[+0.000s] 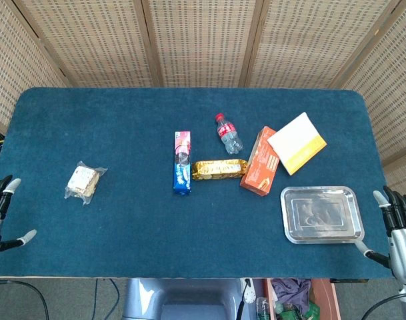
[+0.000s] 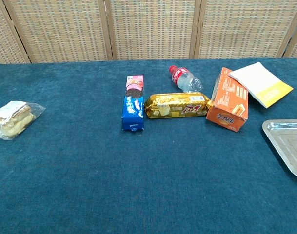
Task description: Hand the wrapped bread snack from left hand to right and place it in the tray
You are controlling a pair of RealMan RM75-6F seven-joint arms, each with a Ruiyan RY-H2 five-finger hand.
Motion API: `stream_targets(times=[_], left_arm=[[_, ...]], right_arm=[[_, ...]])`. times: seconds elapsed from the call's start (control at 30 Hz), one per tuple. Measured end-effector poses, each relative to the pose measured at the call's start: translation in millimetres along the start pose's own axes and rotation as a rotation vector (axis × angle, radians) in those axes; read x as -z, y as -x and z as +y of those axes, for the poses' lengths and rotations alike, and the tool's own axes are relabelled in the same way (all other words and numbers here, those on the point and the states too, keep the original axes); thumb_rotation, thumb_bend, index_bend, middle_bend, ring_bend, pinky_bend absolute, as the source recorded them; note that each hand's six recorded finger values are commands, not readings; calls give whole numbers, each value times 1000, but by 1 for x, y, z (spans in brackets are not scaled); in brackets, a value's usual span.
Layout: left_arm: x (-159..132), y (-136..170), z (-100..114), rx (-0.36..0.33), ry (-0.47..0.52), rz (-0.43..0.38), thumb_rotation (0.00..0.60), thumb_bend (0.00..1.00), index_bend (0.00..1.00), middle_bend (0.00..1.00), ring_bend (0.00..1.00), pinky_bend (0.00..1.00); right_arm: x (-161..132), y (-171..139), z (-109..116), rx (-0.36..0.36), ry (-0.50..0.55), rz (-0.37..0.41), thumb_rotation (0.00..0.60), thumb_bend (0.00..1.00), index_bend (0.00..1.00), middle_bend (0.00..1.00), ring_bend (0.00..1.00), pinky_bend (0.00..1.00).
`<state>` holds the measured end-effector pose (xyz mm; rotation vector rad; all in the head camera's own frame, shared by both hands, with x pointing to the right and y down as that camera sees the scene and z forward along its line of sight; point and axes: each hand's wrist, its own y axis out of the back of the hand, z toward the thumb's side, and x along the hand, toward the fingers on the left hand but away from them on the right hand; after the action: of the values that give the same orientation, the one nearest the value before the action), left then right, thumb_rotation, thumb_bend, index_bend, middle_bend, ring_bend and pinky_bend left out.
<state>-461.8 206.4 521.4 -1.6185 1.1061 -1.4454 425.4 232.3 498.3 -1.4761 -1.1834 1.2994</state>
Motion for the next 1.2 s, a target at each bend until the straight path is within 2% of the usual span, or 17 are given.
stream_targets(times=[0.23,0.4,0.5,0.6,0.73,0.9,1.1,1.13,1.2], left_arm=[[0,-2,-5,14,-16,3,600,0,0,0,0,0],[2,-18,-15,42,-42,-3,600,0,0,0,0,0],[3,-37,-32,95,-45,-23,600,0,0,0,0,0],[7,-63,-56,178,-58,-51,600,0,0,0,0,0],[21,-107,-93,282,-136,-66,600,0,0,0,0,0],[24,-156,-119,314,-212,-73,600,0,0,0,0,0],[5,-192,-143,326,-209,-88,600,0,0,0,0,3],[3,-195,-145,333,-210,-90,600,0,0,11,0,20],[-4,-200,-150,347,-214,-98,600,0,39,110,23,87]], right_arm=[[0,0,-1,-3,3,0,600,0,0,0,0,0],[-1,0,-2,-6,1,-1,600,0,0,0,0,0],[0,2,-5,-16,-4,-6,600,0,0,0,0,0],[3,6,-9,-29,-7,-21,600,0,0,0,0,0],[10,14,-15,-48,-14,-61,600,0,0,0,0,0],[15,19,-19,-64,-20,-84,600,0,0,0,0,0],[17,20,-22,-70,-23,-89,600,0,0,0,0,0],[16,20,-22,-70,-23,-88,600,0,0,0,0,0],[16,20,-22,-70,-22,-86,600,0,0,0,0,0]])
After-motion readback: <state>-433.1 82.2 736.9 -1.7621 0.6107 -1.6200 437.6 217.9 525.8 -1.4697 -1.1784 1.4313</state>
